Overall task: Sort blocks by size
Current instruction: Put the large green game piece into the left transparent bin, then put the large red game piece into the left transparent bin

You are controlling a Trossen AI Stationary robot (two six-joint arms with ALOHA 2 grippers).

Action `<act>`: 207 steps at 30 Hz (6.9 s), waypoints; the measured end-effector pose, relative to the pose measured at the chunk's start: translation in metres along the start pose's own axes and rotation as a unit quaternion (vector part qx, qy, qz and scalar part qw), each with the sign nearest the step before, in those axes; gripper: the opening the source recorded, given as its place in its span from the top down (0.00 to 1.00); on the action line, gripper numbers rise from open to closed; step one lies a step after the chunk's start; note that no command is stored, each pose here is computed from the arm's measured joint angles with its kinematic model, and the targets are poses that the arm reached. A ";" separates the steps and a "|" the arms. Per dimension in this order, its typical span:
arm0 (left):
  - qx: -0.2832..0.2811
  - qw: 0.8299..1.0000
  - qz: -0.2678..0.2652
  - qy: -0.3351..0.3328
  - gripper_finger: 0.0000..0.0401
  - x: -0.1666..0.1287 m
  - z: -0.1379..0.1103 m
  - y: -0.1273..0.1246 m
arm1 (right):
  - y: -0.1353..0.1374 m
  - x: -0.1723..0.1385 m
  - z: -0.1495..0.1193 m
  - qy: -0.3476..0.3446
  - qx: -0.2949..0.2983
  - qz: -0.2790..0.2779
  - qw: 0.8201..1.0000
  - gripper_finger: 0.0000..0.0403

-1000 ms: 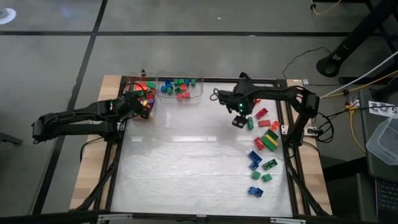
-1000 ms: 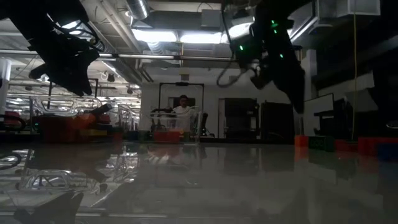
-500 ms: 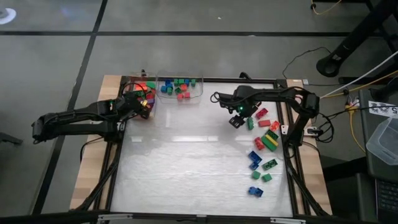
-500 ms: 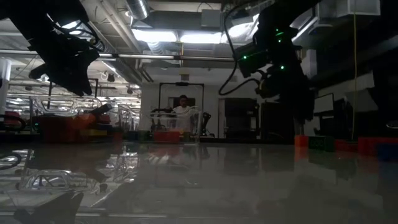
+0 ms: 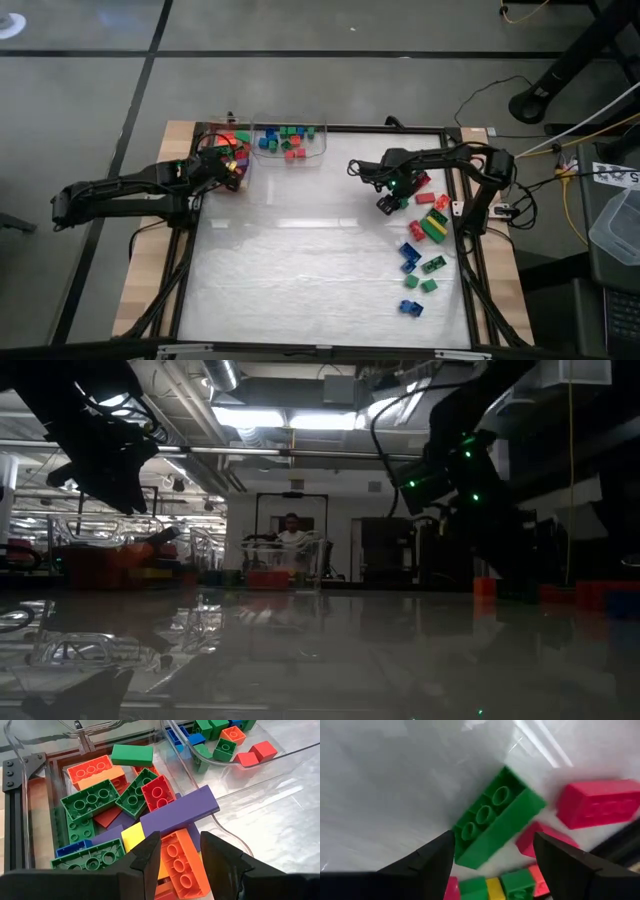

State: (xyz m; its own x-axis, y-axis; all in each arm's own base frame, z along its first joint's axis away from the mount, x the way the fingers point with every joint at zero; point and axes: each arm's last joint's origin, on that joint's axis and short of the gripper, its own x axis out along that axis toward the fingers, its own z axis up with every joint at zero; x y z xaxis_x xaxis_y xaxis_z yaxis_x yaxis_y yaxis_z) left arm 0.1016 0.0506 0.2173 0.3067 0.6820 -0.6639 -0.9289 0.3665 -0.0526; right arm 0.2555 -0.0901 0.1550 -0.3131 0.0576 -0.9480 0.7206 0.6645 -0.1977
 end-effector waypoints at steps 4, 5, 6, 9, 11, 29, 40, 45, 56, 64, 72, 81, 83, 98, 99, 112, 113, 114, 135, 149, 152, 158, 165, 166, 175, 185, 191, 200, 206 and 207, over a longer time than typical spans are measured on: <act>0.000 1.000 0.000 0.000 0.68 0.000 0.000 0.000 | 0.000 0.016 -0.003 0.002 -0.003 0.012 1.000 0.33; 0.000 1.000 0.000 0.000 0.68 0.000 0.000 0.000 | 0.000 0.018 -0.003 -0.001 -0.003 0.014 1.000 0.33; 0.000 1.000 0.000 0.000 0.68 0.000 0.000 0.000 | 0.000 0.019 -0.004 -0.002 -0.003 0.016 1.000 0.34; 0.000 1.000 0.000 -0.001 0.68 0.000 0.000 0.000 | 0.000 0.022 -0.004 -0.001 -0.020 0.019 1.000 0.38; -0.001 1.000 -0.001 -0.001 0.68 0.000 0.000 0.000 | 0.001 0.021 -0.003 -0.004 -0.038 0.025 0.999 0.43; 0.067 0.991 -0.111 -0.032 0.68 -0.003 0.012 -0.014 | 0.016 0.022 -0.004 -0.027 -0.109 0.065 0.992 0.72; 0.108 0.937 -0.327 -0.059 0.68 -0.022 0.016 -0.043 | 0.064 -0.014 0.001 -0.144 -0.172 0.137 0.965 0.77; 0.137 0.908 -0.396 -0.032 0.68 -0.030 0.008 -0.053 | 0.100 -0.045 0.011 -0.276 -0.214 0.254 0.902 0.74; 0.154 0.869 -0.471 -0.011 0.68 -0.037 -0.008 -0.093 | 0.145 -0.103 0.003 -0.447 -0.266 0.387 0.761 0.77; 0.151 0.848 -0.506 -0.044 0.68 -0.027 -0.015 -0.132 | 0.153 -0.102 -0.007 -0.443 -0.281 0.388 0.757 0.72; 0.155 0.847 -0.507 -0.047 0.68 -0.014 -0.023 -0.151 | 0.156 -0.103 -0.010 -0.448 -0.286 0.392 0.751 0.76; 0.168 0.839 -0.513 -0.074 0.68 -0.010 -0.023 -0.157 | 0.157 -0.107 -0.009 -0.461 -0.285 0.400 0.739 0.74; 0.170 0.840 -0.509 -0.077 0.68 -0.010 -0.023 -0.157 | 0.157 -0.107 -0.009 -0.461 -0.285 0.399 0.739 0.75; 0.151 0.862 -0.471 -0.105 0.68 -0.003 -0.024 -0.162 | 0.156 -0.107 -0.009 -0.461 -0.286 0.399 0.739 0.74; 0.151 0.860 -0.475 -0.113 0.68 -0.004 -0.023 -0.163 | 0.157 -0.107 -0.009 -0.462 -0.286 0.399 0.739 0.74; 0.138 0.850 -0.489 -0.139 0.68 -0.008 -0.018 -0.165 | 0.159 -0.115 -0.009 -0.488 -0.299 0.421 0.704 0.74; 0.140 0.848 -0.491 -0.145 0.68 -0.008 -0.017 -0.165 | 0.159 -0.116 -0.009 -0.492 -0.299 0.423 0.700 0.74; 0.144 0.846 -0.491 -0.149 0.68 -0.009 -0.017 -0.165 | 0.159 -0.117 -0.009 -0.494 -0.299 0.423 0.699 0.74; 0.166 0.840 -0.490 -0.162 0.81 -0.011 -0.014 -0.162 | 0.158 -0.117 -0.008 -0.505 -0.282 0.412 0.704 0.69; 0.187 0.896 -0.354 -0.194 0.81 -0.022 0.018 -0.103 | 0.120 -0.130 -0.020 -0.428 -0.301 0.423 0.740 0.39; 0.189 0.921 -0.275 -0.199 0.81 -0.023 0.022 -0.080 | 0.099 -0.135 -0.028 -0.394 -0.303 0.416 0.762 0.40; 0.152 0.964 -0.112 -0.190 0.79 -0.022 0.022 -0.039 | 0.068 -0.126 -0.055 -0.284 -0.306 0.369 0.830 0.40; 0.123 0.983 0.000 -0.135 0.77 -0.014 0.013 -0.011 | 0.077 -0.107 -0.092 -0.197 -0.305 0.272 0.892 0.40; 0.124 0.984 0.011 -0.127 0.77 -0.013 0.012 -0.009 | 0.079 -0.105 -0.097 -0.196 -0.309 0.254 0.895 0.40; 0.060 0.992 0.057 -0.100 0.76 -0.004 0.012 -0.001 | 0.081 -0.090 -0.133 -0.175 -0.171 0.117 0.962 0.40; 0.040 0.992 0.070 -0.096 0.76 -0.001 0.013 0.002 | 0.076 -0.061 -0.160 -0.158 -0.050 0.016 0.986 0.40; 0.058 0.991 0.071 -0.095 0.76 -0.001 0.013 0.002 | 0.072 -0.036 -0.163 -0.115 -0.039 -0.008 0.993 0.40; 0.014 0.993 0.066 -0.097 0.56 -0.001 0.013 0.002 | 0.065 -0.011 -0.161 -0.106 0.007 -0.031 0.994 0.40; 0.015 0.995 0.044 -0.083 0.50 -0.001 0.012 0.001 | 0.065 0.006 -0.157 -0.125 -0.002 -0.021 0.992 0.40; 0.015 0.996 0.043 -0.082 0.50 -0.001 0.012 0.001 | 0.065 0.008 -0.157 -0.126 -0.002 -0.021 0.992 0.40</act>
State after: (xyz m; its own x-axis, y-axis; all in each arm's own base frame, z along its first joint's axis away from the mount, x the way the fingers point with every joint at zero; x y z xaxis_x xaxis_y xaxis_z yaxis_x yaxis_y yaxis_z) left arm 0.1031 0.0580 0.2269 0.2584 0.8047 -0.5345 -0.9474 0.3193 0.0228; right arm 0.2026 0.0704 0.1734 -0.1779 -0.1592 -0.9711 0.7075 0.6652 -0.2387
